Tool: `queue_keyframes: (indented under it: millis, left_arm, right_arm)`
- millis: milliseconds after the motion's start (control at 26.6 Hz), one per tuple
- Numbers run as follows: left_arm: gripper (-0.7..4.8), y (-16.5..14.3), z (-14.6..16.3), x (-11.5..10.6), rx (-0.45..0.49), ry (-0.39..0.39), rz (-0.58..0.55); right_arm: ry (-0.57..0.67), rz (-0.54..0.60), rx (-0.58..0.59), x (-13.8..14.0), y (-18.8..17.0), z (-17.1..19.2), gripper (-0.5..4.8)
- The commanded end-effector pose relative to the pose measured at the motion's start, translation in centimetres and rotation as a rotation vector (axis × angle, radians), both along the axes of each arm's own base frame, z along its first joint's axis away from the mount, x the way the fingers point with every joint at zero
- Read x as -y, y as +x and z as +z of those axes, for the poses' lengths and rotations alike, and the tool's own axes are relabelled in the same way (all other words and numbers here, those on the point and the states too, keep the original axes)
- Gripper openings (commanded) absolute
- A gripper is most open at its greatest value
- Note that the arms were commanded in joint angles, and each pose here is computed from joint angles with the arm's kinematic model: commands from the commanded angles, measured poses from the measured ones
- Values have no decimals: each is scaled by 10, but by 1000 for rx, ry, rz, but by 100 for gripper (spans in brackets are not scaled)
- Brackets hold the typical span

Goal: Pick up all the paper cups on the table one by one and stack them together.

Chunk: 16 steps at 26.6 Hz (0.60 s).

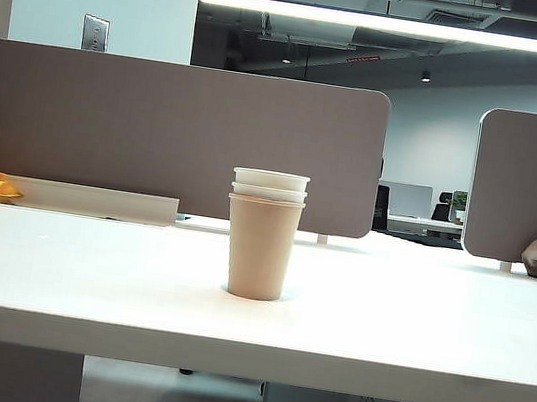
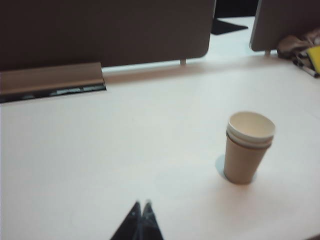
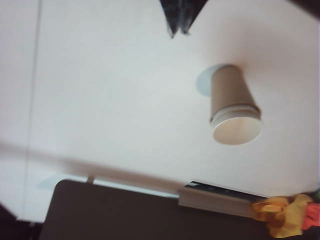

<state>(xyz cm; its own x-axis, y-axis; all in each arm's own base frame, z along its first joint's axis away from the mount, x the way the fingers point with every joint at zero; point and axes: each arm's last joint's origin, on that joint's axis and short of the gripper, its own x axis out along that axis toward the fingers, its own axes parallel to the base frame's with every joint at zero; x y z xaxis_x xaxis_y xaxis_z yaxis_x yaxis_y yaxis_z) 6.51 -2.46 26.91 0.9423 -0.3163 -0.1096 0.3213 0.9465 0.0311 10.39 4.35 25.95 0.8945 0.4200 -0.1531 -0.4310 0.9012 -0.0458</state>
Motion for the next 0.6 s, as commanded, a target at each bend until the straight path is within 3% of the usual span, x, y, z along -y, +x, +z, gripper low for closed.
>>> queue_keyframes:
  millis: [38, 188, 603]
  left_arm:
    - [-6, 5, -3, 2, 109, -13, 6]
    - [-6, 12, -17, 5, 196, -50, 8]
    - [-5, 18, -35, 7, 173, -40, 11]
  right_arm:
    - [10, -33, 119, 1, 0, 8, -1]
    - [50, -39, 212, 1, 1, 3, -2]
    - [63, -58, 226, 2, 0, -12, -1]
